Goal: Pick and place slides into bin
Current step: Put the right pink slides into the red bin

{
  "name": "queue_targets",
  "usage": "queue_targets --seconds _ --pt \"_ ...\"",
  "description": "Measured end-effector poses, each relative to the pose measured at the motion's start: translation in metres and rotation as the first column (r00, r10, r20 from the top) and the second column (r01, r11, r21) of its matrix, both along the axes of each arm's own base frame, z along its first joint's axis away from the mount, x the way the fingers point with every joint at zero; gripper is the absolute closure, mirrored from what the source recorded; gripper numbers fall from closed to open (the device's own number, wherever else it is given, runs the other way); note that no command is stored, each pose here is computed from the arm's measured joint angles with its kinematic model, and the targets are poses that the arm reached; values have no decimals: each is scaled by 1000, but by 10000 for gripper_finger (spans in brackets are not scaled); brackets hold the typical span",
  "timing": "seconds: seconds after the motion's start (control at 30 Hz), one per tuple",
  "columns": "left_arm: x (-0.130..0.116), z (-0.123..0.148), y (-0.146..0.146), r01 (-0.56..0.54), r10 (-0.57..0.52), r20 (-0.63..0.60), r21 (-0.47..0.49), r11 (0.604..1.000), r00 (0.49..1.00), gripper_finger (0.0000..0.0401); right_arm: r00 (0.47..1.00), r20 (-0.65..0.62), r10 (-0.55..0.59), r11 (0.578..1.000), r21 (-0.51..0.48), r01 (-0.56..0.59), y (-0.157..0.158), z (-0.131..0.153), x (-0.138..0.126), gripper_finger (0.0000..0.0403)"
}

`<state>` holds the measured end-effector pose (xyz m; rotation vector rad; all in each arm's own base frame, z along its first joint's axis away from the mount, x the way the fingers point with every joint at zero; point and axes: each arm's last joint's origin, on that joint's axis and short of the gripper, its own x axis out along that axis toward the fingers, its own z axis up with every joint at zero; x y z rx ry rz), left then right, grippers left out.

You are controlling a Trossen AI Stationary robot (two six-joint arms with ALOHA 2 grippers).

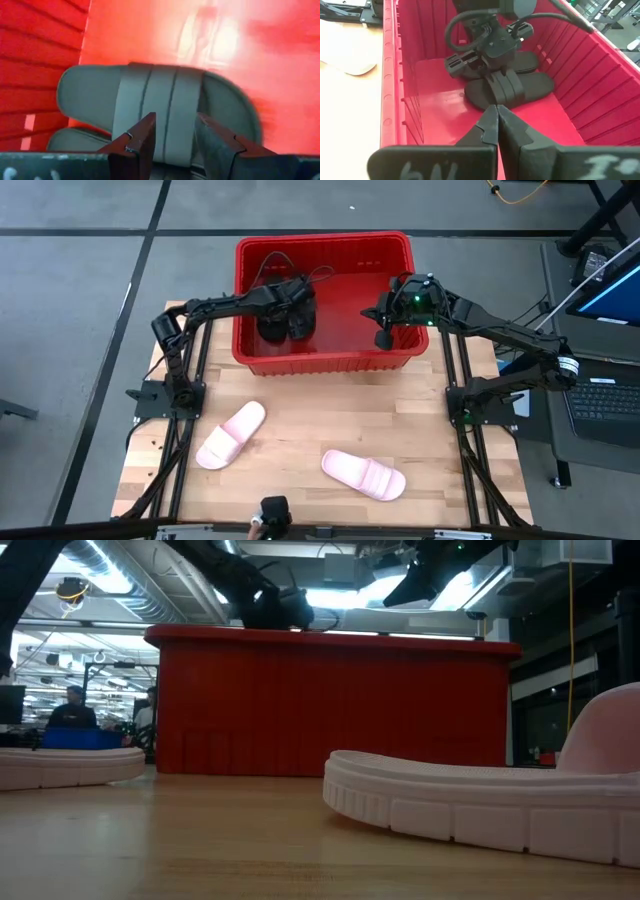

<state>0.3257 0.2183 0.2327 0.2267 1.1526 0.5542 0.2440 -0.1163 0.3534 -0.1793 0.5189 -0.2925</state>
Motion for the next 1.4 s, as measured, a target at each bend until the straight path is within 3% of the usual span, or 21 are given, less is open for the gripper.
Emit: queue_targets --seconds 0.23,0.43,0.67,0.83,1.07,1.4 --pt "13 25 -18 57 -57 -8 -6 998 998 271 1000 1 0 1000 0 0 0 0 0 397" --pt "16 57 -47 126 -128 60 38 991 990 271 1000 0 0 1000 -2 0 0 0 0 397" --pt "-6 118 -94 195 -221 214 133 972 951 271 1000 18 2 1000 -12 -2 0 2 1 397" --pt "-30 152 -126 168 -196 359 107 980 913 271 998 64 23 1000 -22 -21 6 6 6 397" --pt "-55 165 -168 197 -203 344 54 979 917 281 991 116 74 997 -32 -71 20 11 14 397" --pt "-63 164 -217 272 -261 330 13 962 907 339 987 138 80 996 -44 -75 58 13 26 397"
